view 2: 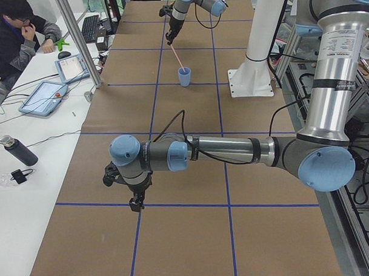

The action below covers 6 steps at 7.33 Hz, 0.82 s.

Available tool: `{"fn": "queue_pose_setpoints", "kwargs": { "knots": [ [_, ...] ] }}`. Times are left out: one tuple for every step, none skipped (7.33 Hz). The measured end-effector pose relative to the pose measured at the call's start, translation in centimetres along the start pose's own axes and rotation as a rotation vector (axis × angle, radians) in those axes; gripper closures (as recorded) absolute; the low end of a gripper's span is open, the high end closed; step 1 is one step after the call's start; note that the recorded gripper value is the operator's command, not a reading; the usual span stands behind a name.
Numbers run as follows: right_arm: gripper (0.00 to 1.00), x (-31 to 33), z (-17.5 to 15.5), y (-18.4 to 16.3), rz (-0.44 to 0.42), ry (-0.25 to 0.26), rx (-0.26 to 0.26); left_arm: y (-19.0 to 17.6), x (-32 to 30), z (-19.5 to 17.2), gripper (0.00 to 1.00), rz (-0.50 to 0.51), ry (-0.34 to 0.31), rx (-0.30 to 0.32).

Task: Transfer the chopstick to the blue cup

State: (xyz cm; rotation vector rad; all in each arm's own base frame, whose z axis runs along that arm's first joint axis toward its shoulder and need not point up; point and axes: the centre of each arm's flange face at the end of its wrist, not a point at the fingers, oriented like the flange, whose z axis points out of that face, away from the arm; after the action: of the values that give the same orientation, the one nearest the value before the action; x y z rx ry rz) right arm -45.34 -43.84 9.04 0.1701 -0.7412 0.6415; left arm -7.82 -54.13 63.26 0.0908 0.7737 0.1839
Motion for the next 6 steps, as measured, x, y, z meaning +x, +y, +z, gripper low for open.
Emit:
{"fn": "queue_pose_setpoints", "kwargs": {
  "knots": [
    [0.97,-0.1,0.4,1.1,-0.014,0.005,0.010,0.0,0.0,0.0,0.01,-0.001,0.000,-0.001],
    [0.73,-0.1,0.8,2.0,-0.019,0.010,0.013,0.0,-0.1,0.1,0.01,-0.002,0.000,-0.002],
    [0.44,-0.2,1.1,2.8,-0.012,0.013,0.019,0.1,-0.1,0.1,0.01,-0.003,0.000,-0.003],
    [0.14,-0.3,1.2,3.6,0.000,0.011,0.027,0.1,-0.2,0.2,0.01,-0.005,0.000,-0.005],
    [0.00,-0.4,1.1,4.0,0.003,0.006,0.031,0.1,-0.3,0.3,0.01,-0.006,0.001,-0.006],
    [0.00,-0.6,0.7,4.1,-0.003,-0.002,0.030,0.1,-0.3,0.3,0.01,-0.005,0.001,-0.005]
  ]
}}
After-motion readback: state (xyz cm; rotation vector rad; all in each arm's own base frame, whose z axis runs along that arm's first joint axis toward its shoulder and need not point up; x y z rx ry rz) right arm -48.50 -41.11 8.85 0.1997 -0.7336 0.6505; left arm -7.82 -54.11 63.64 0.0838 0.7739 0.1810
